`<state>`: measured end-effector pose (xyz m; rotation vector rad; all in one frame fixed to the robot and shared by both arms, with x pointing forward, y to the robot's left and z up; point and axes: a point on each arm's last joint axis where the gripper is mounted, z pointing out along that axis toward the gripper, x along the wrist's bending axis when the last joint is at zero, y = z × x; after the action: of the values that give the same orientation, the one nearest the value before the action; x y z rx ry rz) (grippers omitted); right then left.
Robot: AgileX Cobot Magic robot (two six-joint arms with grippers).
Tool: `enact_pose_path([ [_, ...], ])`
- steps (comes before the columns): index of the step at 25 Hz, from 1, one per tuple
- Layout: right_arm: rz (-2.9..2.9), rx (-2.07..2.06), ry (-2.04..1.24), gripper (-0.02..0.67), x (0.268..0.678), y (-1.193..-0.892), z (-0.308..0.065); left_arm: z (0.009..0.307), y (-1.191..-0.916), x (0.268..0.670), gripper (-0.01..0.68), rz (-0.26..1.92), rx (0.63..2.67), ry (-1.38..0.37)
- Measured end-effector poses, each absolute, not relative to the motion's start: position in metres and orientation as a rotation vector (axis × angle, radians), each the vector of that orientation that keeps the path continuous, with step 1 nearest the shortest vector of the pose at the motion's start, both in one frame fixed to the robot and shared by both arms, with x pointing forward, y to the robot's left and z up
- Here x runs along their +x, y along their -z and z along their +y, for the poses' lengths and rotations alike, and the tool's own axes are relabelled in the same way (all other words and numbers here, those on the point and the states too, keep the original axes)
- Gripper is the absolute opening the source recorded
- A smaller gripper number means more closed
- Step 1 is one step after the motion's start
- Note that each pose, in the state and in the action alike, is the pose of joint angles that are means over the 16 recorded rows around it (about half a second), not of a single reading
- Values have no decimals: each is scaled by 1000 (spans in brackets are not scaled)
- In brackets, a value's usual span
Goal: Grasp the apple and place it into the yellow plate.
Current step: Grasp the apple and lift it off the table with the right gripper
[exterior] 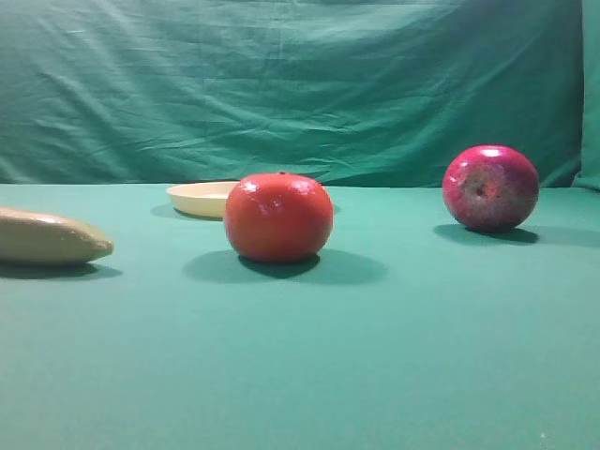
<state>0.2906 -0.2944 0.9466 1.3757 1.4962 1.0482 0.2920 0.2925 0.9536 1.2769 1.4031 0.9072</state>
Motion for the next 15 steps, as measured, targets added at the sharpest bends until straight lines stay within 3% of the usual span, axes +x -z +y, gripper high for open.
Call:
enact_pose_path([
  [15, 1496, 1376, -1048, 0, 291, -947, -294, 292, -954, 292, 157, 1403, 1277, -907],
])
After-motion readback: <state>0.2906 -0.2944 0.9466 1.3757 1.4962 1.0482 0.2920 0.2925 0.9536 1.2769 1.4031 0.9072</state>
